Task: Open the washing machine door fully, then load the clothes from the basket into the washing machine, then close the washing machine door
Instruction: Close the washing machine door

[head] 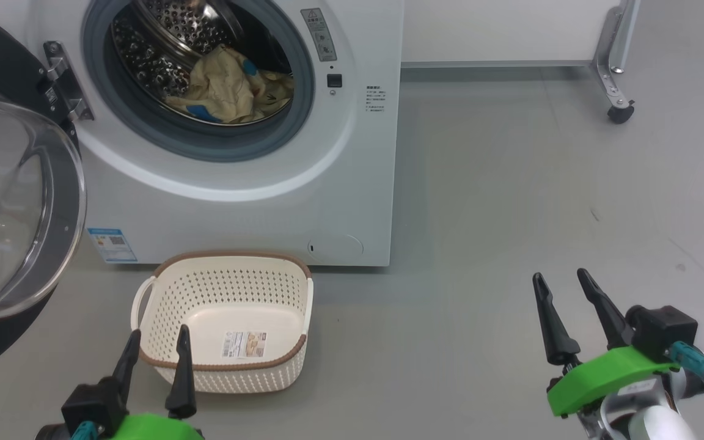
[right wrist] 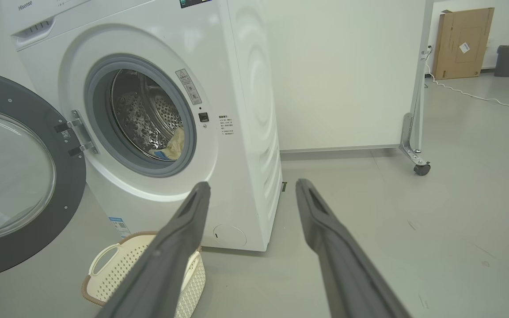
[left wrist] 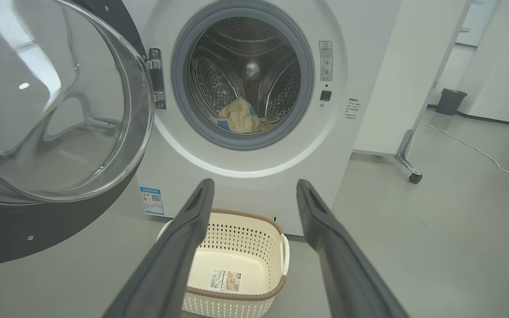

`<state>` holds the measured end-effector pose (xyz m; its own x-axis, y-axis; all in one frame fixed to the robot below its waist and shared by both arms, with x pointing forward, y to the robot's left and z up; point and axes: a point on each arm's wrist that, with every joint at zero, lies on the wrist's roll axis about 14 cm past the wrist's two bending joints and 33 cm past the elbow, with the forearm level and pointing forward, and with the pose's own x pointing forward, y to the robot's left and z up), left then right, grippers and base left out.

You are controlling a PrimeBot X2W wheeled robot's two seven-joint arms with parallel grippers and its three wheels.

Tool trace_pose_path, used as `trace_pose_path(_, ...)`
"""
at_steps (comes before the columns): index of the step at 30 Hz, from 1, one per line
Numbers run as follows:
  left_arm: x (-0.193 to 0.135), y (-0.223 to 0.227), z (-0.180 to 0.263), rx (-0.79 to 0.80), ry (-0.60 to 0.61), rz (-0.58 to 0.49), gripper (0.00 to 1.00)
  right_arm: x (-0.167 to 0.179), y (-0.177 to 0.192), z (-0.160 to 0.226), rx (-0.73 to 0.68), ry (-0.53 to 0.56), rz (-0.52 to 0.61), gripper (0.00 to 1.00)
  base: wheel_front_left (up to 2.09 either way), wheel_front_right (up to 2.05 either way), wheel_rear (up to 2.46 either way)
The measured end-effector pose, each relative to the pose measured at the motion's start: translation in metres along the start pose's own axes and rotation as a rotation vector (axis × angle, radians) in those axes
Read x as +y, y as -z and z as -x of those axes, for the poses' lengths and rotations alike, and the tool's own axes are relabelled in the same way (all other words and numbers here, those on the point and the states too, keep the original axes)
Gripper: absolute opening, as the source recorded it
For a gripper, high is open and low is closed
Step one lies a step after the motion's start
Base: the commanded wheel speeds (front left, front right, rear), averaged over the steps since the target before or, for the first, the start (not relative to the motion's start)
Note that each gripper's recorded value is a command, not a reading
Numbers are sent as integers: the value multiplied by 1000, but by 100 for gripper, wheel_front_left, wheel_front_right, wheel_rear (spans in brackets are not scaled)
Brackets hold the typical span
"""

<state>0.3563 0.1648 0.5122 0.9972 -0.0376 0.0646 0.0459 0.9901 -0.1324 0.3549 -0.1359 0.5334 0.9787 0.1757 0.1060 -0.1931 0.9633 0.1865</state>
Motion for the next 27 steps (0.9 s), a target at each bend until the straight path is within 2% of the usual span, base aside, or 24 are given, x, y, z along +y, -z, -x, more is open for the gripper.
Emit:
trace_pose_path(10, 17, 2, 9, 6, -50, -7, 100, 14, 6, -11, 18, -48, -4, 100, 0, 0, 0)
trace_pose_path(14, 30, 2, 19, 4, -93, -16, 100, 30, 11, -20, 30, -98, -16, 100, 0, 0, 0)
trace_pose_path(27, 104, -13, 82, -14, -342, -54, 100, 128, 40, -43, 93, -382, -97, 100, 0, 0, 0)
